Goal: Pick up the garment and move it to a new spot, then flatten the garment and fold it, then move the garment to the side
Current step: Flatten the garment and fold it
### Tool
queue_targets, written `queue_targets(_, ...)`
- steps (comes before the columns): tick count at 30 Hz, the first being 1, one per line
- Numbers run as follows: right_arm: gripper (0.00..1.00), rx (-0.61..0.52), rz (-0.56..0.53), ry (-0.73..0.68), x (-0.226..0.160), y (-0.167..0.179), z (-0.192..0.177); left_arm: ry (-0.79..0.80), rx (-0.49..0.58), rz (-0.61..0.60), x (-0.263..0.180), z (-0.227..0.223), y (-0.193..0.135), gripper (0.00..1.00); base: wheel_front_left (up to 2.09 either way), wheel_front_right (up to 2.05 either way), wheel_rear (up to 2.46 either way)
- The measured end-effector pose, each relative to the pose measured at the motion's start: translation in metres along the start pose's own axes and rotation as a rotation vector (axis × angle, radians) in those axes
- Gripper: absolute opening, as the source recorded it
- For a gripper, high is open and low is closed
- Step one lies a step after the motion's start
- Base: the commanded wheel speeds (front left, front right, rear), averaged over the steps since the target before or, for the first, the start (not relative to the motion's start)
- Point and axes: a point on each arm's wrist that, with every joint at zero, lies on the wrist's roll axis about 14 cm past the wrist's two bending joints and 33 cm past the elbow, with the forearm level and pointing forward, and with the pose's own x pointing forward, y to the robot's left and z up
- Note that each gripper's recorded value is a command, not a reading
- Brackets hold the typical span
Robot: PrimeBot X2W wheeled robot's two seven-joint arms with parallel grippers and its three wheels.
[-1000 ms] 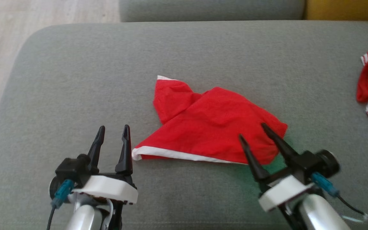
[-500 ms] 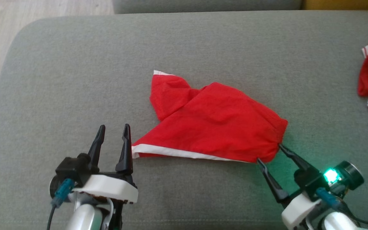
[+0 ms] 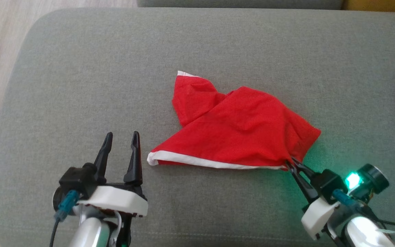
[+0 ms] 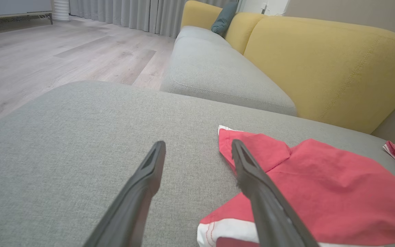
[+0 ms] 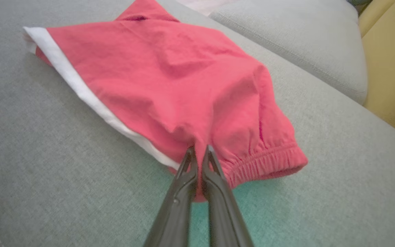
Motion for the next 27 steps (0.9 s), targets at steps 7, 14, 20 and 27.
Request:
queue_targets(7,0.00,0.003,-0.023,-0.118,0.006,-0.012,0.039,-0.008,0.002,0.007,-0.002,0.003,0.002,1.00,0.00,0.00,0.00)
queue_targets(14,0.00,-0.004,-0.040,-0.179,0.027,-0.028,0.073,-0.020,0.005,0.049,-0.010,0.008,0.014,1.00,0.00,0.00,0.00)
queue_targets(20,0.00,0.030,-0.038,-0.168,0.057,-0.039,0.084,-0.025,-0.001,0.092,-0.018,0.010,0.026,1.00,0.00,0.00,0.00)
queue_targets(27,0.00,0.059,-0.016,-0.067,0.097,-0.043,0.071,-0.024,-0.006,0.147,-0.029,0.010,0.040,1.00,0.00,0.00,0.00)
